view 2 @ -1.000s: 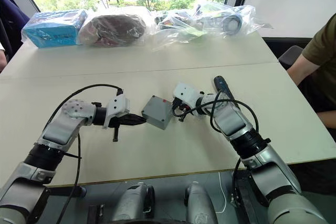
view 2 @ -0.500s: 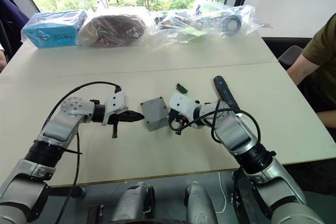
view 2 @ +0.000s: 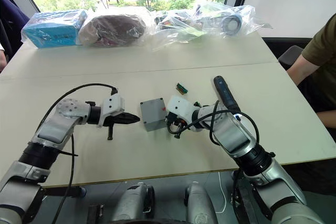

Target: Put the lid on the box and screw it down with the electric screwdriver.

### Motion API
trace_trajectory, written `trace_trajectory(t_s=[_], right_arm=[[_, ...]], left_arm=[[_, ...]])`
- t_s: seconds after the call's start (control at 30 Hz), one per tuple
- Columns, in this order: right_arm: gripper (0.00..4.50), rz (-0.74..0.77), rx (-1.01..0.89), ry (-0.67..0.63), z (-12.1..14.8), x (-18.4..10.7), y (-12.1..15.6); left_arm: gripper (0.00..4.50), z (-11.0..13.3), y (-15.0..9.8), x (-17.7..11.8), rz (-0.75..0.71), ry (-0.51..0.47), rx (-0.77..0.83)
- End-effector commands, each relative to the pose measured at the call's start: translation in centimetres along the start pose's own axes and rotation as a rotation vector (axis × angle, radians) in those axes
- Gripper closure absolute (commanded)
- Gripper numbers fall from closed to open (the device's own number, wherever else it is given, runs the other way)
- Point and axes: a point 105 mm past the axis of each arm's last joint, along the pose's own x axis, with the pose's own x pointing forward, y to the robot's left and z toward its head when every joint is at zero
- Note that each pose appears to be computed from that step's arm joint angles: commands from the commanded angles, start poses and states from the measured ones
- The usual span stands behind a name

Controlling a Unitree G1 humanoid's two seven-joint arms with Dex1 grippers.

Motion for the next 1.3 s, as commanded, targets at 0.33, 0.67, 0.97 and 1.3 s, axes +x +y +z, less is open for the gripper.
trace_trajectory(t_s=[0.33,0.67,0.97,1.3], right_arm=[[4.47,-0.065,-0.061,-0.028,1.1,-1.9,-1.1],[4.47,-0.372,0.124,-0.290,4.8,-6.5,-7.5],[2.45,-0.420,0.197,-0.204,3.2,-2.8,-10.4],[0.52,-0.377,0.375,-0.242,3.5,-0.6,-11.9]], left_arm=[[4.50,1.9,0.8,-1.6,0.040,-0.045,0.038],[4.50,5.6,2.9,-4.8,0.119,-0.128,0.080],[4.50,8.4,5.1,-4.5,0.162,-0.215,0.094],[4.50,9.5,5.3,-3.9,0.164,-0.255,0.104]])
